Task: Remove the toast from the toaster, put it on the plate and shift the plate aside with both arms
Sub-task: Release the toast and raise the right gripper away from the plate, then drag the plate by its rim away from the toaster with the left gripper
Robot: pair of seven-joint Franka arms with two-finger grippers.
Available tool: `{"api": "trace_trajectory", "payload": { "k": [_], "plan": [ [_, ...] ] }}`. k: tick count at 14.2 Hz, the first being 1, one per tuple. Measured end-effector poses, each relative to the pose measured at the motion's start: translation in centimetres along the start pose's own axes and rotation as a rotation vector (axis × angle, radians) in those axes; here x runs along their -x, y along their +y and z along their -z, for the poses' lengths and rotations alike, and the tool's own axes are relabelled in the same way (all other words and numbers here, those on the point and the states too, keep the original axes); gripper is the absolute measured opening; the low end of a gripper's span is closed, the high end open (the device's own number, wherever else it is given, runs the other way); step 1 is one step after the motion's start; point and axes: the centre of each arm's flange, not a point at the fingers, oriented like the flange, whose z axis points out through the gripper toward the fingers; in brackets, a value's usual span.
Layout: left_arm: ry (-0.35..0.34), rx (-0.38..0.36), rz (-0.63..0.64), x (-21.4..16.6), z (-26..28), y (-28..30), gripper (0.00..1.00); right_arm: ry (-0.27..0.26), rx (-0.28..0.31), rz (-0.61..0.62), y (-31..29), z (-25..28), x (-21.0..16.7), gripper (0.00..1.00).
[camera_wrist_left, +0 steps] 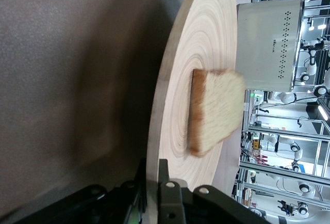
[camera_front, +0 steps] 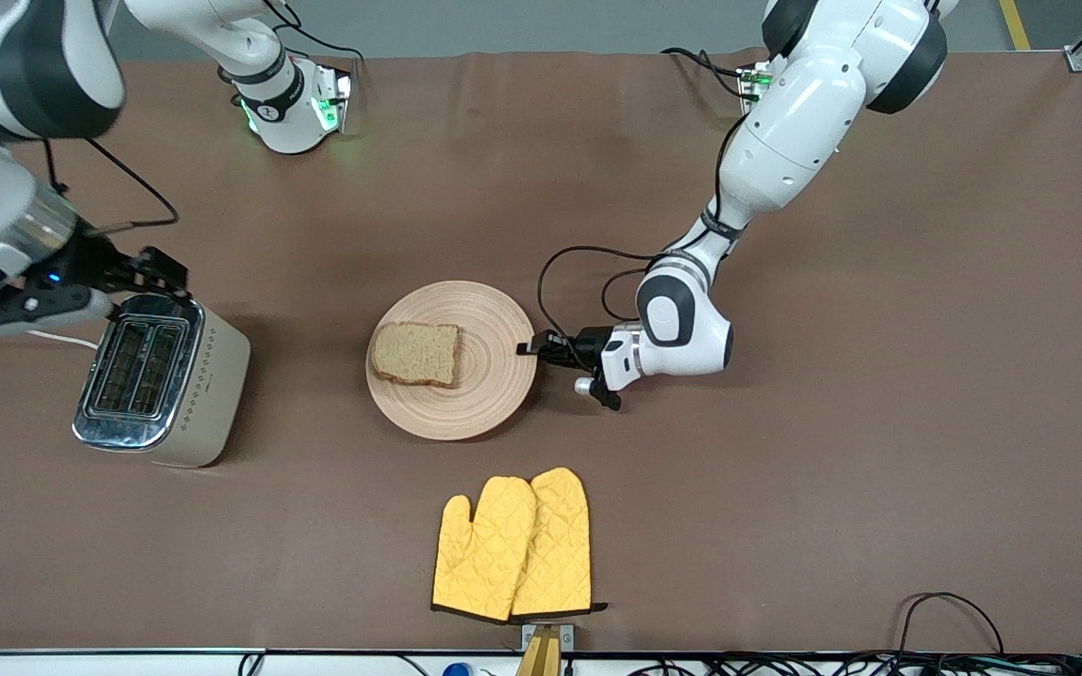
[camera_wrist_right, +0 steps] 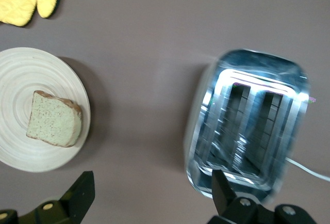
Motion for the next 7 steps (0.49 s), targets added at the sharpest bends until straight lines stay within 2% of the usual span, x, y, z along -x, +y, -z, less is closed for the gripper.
{"api": "trace_trajectory", "payload": {
  "k": [4,7],
  "plan": [
    [0.035,-0.001,-0.018,-1.6,1.4,0.7,0.10,0.006,0.026,-0.054,3.7,7.2,3.1,1.00],
    [0.088,0.011,-0.039,-3.6,4.6,2.7,0.10,0.030,0.054,-0.069,4.9,11.3,5.1,1.00]
  ]
}}
